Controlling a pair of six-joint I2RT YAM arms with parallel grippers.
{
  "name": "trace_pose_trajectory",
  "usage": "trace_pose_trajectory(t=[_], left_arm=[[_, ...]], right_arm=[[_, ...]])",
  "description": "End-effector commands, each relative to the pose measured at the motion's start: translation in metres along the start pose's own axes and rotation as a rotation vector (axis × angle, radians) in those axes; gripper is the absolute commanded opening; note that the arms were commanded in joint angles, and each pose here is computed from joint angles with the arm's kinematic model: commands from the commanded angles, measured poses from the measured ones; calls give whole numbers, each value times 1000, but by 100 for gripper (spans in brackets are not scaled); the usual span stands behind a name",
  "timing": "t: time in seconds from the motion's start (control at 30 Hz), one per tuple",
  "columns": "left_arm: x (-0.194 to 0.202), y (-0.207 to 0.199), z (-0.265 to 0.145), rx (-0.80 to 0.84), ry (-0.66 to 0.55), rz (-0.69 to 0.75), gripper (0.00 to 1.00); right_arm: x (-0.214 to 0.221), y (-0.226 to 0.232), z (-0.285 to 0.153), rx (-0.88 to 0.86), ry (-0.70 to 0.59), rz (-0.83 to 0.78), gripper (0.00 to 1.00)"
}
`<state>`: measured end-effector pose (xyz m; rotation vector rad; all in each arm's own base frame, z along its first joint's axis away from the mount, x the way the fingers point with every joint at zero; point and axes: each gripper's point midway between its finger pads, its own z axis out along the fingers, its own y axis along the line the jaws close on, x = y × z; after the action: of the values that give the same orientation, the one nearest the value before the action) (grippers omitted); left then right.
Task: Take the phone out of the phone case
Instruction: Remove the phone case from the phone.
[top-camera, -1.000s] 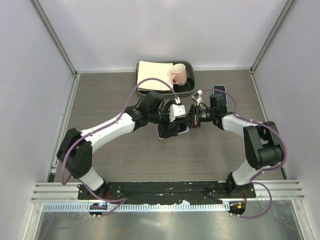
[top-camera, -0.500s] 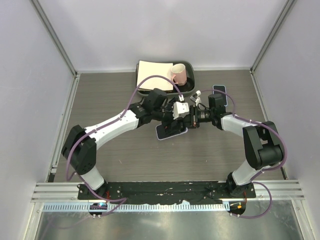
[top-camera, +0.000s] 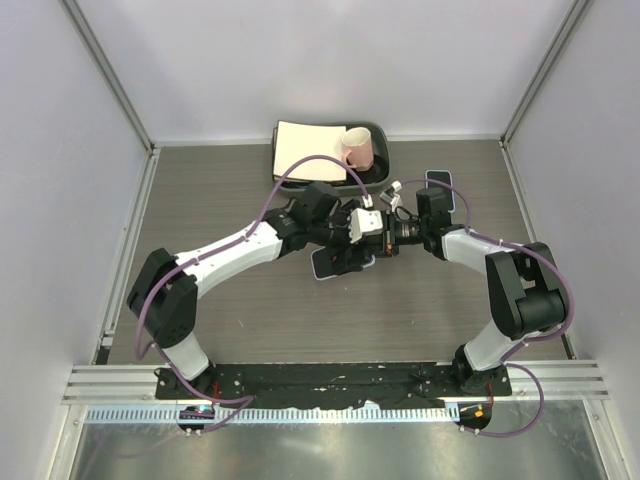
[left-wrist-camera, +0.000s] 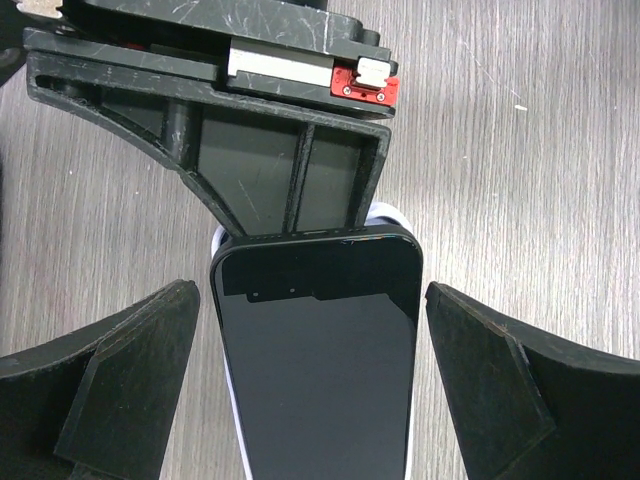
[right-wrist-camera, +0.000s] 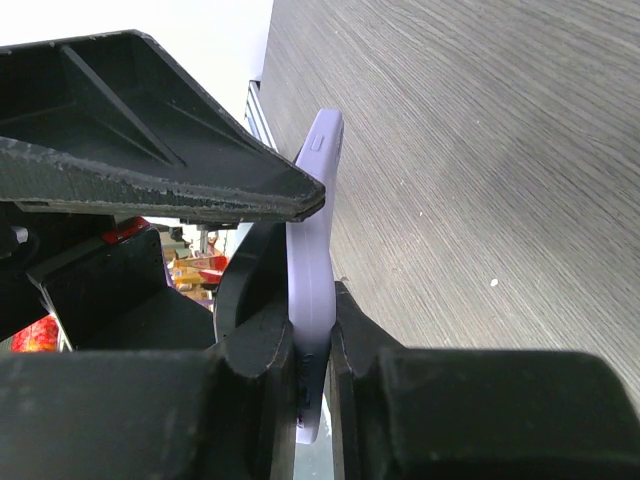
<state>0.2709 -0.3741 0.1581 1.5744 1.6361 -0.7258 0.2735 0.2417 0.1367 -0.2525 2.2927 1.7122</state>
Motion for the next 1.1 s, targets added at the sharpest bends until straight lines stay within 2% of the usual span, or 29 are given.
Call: trace_pose_trajectory(t=[0.0,0.07,0.2,0.3,0.37,0.43,0.5,0.57,0.6,0.63,1.07], left_arm=[[-15,4,-1,-8,-33,21,100],[-16,3,-2,-3,-37,22,98],[-16,0,-2,9,-41,20,86],[-17,-1,0,12,-47,12,70],[-18,-3,0,22,-48,10,65],[-17,-7,1,37,-47,11,51],[-17,-9,2,41,-48,9,29],[-18,-9,2,38,-50,6,15],[-18,-9,1,33,-50,5,3],[-19,-8,0,30,-56,7,0],[-42,-11,-22,27,-125,-8,0]], right_arm=[[-5,28,-4,-68,0,-92,1],[-4,26,-4,-65,-1,-89,1],[-6,24,-4,-56,-7,-89,1],[-7,23,-3,-52,-7,-85,1],[-7,23,-3,-52,-7,-80,1],[-7,22,-3,-51,-6,-79,1],[-7,20,-2,-46,-4,-77,1],[-7,15,-2,-31,-1,-82,1],[-7,9,-2,-20,1,-72,1],[-8,5,-3,-8,5,-59,1],[-15,-11,-6,50,-17,-52,1]])
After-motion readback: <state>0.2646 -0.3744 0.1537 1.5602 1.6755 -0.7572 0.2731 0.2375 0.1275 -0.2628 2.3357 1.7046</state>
